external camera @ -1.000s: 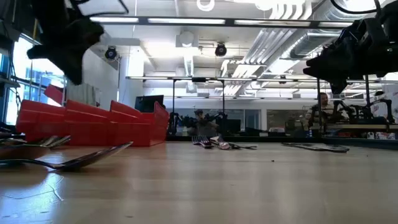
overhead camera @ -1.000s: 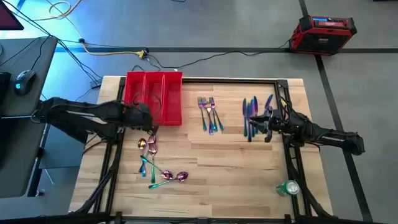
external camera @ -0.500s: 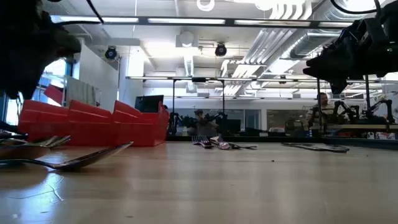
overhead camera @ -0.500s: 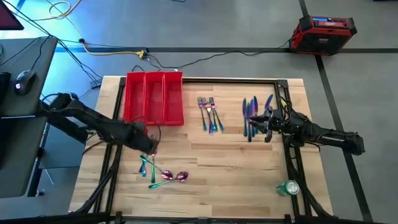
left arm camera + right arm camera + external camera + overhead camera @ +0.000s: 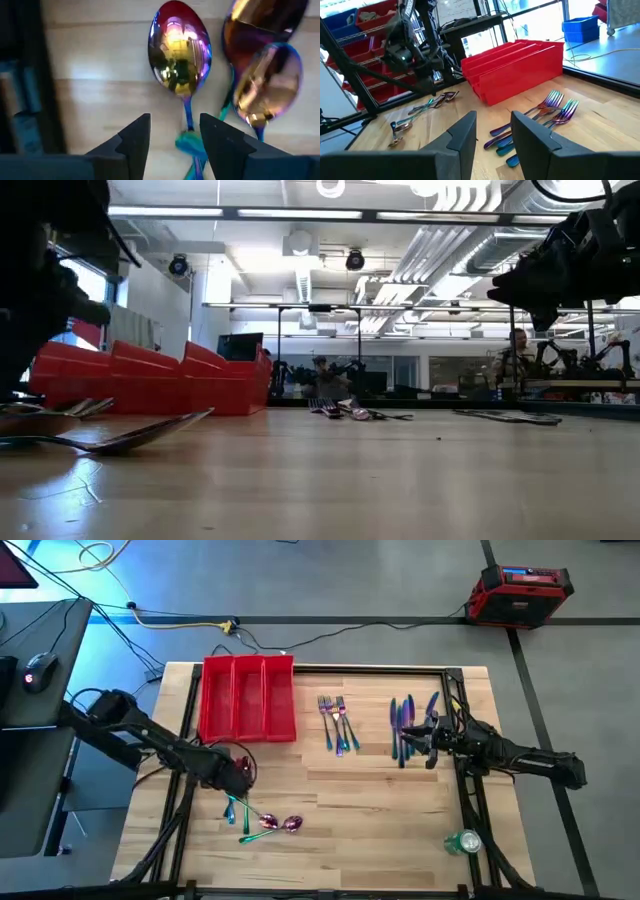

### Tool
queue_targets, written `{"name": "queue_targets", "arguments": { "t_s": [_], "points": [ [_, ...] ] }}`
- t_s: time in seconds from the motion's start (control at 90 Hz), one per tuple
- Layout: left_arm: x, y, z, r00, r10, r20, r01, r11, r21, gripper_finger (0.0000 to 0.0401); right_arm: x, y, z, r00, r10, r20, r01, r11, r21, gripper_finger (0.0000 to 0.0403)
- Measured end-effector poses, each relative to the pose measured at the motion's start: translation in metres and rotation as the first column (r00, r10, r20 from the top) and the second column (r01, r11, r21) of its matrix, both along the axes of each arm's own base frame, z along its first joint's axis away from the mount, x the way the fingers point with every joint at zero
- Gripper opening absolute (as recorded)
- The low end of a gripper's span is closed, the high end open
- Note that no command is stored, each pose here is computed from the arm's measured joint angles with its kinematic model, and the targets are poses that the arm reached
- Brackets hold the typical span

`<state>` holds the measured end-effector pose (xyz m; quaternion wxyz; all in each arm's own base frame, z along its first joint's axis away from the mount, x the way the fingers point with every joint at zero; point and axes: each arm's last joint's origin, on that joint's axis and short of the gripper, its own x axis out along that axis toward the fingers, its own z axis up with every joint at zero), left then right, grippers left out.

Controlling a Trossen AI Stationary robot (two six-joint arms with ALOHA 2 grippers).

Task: Sort silverware
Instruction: Put the blue spoon into the left red bin

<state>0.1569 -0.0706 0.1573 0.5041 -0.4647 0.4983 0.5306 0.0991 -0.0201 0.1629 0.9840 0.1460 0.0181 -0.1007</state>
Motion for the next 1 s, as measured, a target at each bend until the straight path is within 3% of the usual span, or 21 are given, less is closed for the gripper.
{"name": "queue_targets", "arguments": {
  "t_s": [0.344, 0.456, 0.578, 0.656, 0.811, 1.0],
  "points": [
    [-0.009, 0.014, -0.022, 1.0, 0.025, 0.004, -0.025, 1.0, 0.01, 0.0145, 0.0, 0.0, 0.0, 1.0, 0.0, 0.0, 0.0, 1.0, 0.0, 0.011],
    [-0.008, 0.014, -0.023, 1.0, 0.009, 0.003, -0.009, 1.0, 0.005, 0.0103, 0.0, 0.0, 0.0, 1.0, 0.0, 0.0, 0.0, 1.0, 0.0, 0.011],
    [-0.009, 0.014, -0.023, 1.0, -0.003, 0.001, 0.003, 1.0, 0.003, 0.0025, 0.0, 0.0, 0.0, 1.0, 0.0, 0.0, 0.0, 1.0, 0.0, 0.011],
    [-0.008, 0.014, -0.02, 1.0, -0.004, -0.002, 0.004, 1.0, 0.007, 0.001, 0.0, 0.0, 0.0, 1.0, 0.0, 0.0, 0.0, 1.0, 0.0, 0.011],
    [-0.004, 0.014, 0.007, 0.996, -0.015, -0.089, 0.022, 0.997, 0.081, 0.0003, 0.0, 0.0, 0.0, 1.0, 0.0, 0.0, 0.0, 1.0, 0.0, 0.011],
    [0.011, 0.011, 0.053, 0.998, -0.041, -0.038, 0.047, 0.982, 0.184, 0.0002, 0.0, 0.0, 0.0, 1.0, 0.0, 0.001, 0.0, 1.0, 0.0, 0.011]
  ]
}}
